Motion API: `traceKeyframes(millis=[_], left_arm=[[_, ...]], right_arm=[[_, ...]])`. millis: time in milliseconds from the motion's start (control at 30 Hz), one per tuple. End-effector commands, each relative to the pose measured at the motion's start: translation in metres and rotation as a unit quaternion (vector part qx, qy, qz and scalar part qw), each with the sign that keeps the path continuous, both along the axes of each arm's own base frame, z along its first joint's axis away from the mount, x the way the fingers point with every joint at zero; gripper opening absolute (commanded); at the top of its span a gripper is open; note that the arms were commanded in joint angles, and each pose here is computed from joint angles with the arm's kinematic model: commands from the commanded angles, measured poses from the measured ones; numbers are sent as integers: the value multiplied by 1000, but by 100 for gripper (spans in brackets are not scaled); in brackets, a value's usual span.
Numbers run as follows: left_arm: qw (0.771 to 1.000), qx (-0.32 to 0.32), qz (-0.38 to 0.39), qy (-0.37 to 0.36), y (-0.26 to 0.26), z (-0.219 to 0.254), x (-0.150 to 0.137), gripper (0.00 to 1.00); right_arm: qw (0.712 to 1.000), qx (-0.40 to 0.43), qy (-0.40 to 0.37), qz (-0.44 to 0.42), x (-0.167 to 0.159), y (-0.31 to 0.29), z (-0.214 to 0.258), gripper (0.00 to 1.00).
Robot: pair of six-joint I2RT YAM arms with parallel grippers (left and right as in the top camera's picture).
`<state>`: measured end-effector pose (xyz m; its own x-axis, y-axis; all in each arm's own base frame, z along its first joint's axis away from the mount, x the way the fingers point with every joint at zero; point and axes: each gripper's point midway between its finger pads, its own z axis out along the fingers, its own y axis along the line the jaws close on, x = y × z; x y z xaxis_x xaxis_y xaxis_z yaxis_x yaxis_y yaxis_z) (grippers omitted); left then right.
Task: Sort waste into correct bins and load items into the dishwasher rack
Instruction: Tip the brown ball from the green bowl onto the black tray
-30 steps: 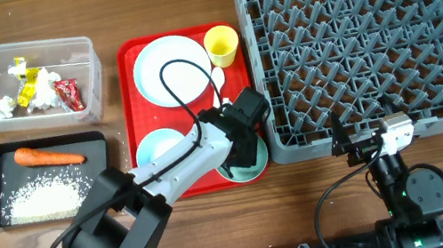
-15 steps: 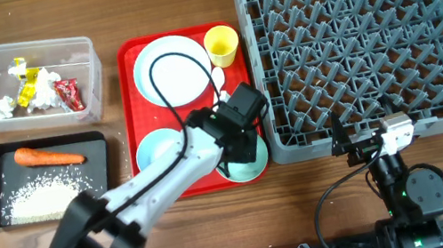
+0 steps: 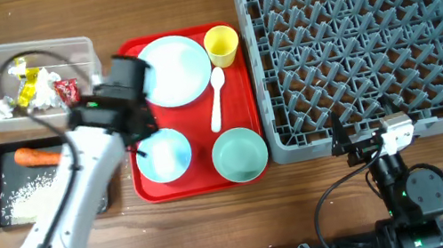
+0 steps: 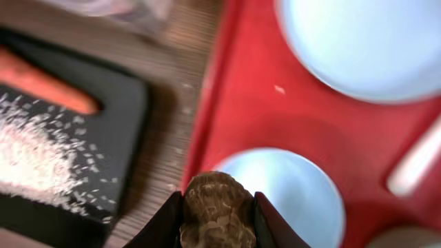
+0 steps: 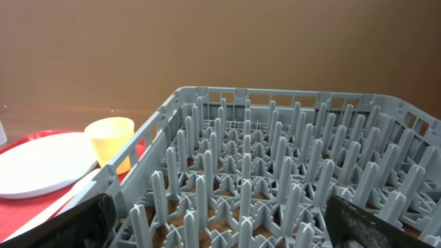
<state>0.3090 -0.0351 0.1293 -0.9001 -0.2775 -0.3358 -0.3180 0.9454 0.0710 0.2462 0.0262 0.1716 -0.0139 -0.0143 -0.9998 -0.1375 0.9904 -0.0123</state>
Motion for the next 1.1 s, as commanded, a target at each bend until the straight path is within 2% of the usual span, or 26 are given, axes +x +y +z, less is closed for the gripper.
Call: traceKeyframes(millis=[0, 100, 200, 367, 433, 467, 500, 667, 800, 967, 1067], left_arm=[[992, 11, 128, -16, 74, 9, 3, 27], [976, 11, 216, -14, 127, 6, -7, 29], [948, 4, 319, -19, 172, -2, -19, 25], [913, -4, 408, 12, 216, -40, -50, 29], [905, -22, 423, 17, 222, -49, -55, 39], [903, -38, 429, 17, 222, -51, -55, 61], [900, -47, 432, 16, 222, -51, -56, 65], [899, -55, 435, 12, 224, -51, -55, 78], [904, -74, 422, -6, 217, -42, -47, 80], [934, -136, 323, -74, 161, 1, -11, 70], [954, -156, 239, -89, 107, 17, 5, 75]], right_arm=[[1000, -6, -3, 0, 0, 0, 1, 100], [1000, -6, -3, 0, 0, 0, 1, 100], [1000, -6, -3, 0, 0, 0, 1, 100], [1000, -6, -3, 0, 0, 0, 1, 100], [1000, -6, -3, 0, 0, 0, 1, 100], [1000, -6, -3, 0, 0, 0, 1, 100], [1000, -6, -3, 0, 0, 0, 1, 100], [1000, -5, -3, 0, 0, 0, 1, 100], [1000, -5, -3, 0, 0, 0, 1, 100], [1000, -6, -3, 0, 0, 0, 1, 100], [1000, -6, -3, 0, 0, 0, 1, 100]])
